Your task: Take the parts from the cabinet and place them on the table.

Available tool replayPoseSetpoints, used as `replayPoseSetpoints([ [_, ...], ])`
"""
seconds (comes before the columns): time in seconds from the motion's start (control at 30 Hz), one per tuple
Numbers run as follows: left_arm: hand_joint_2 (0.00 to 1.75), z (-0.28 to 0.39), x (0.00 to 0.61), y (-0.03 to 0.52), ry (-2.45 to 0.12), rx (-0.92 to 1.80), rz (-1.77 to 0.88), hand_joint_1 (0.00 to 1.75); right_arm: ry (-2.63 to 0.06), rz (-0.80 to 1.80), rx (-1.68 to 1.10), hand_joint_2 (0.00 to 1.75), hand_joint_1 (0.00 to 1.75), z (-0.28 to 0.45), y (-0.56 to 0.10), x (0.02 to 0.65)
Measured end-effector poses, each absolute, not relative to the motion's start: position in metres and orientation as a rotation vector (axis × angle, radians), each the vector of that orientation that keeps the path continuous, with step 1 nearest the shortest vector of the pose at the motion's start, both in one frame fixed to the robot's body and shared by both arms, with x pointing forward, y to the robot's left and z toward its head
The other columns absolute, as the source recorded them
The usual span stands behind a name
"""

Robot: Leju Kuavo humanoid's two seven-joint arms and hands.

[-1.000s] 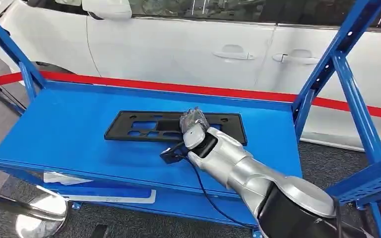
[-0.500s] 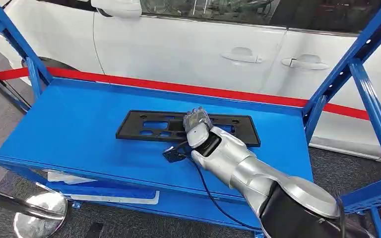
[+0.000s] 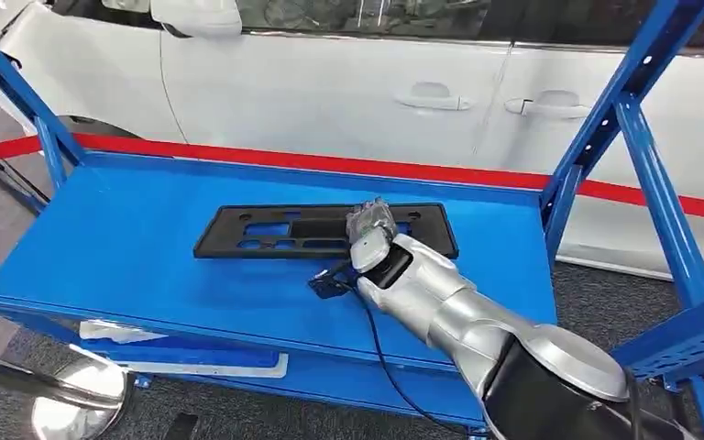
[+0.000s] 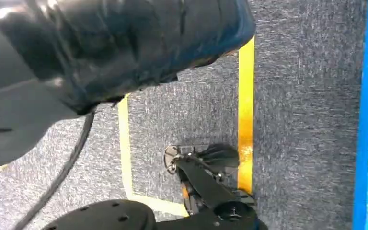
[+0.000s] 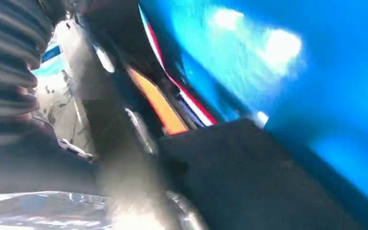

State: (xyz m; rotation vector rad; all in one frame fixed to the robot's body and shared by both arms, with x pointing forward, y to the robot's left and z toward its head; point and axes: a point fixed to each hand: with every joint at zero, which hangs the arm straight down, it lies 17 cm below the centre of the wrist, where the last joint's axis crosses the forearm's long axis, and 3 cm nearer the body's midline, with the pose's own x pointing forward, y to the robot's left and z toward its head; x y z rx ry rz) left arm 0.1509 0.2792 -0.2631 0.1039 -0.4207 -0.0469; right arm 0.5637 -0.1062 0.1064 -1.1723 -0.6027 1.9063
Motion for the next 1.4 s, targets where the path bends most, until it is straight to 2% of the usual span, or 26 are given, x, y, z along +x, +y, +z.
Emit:
replayPoseSetpoints([
  [0.63, 0.0, -0.264, 0.148, 0.274, -0.389, 0.076, -0.061, 0.0, -0.579, 1.896, -1.176, 1.75, 0.0, 0.099, -0.119, 0.564],
  [0.67, 0.0, -0.264, 0.149, 0.272, -0.39, 0.071, -0.063, 0.0, -0.581, 1.897, -1.176, 1.75, 1.71, 0.1, -0.117, 0.563],
  [1.27, 0.0, -0.261, 0.156, 0.276, -0.439, 0.078, -0.035, 0.0, -0.613, 1.883, -1.194, 1.75, 1.75, 0.112, -0.113, 0.57],
  [1.3, 1.75, -0.26, 0.158, 0.277, -0.449, 0.081, -0.034, 0.0, -0.615, 1.88, -1.192, 1.75, 1.75, 0.113, -0.114, 0.57],
  [1.4, 1.75, -0.258, 0.164, 0.276, -0.48, 0.081, -0.036, 0.0, -0.617, 1.877, -1.186, 1.75, 1.75, 0.112, -0.116, 0.571],
])
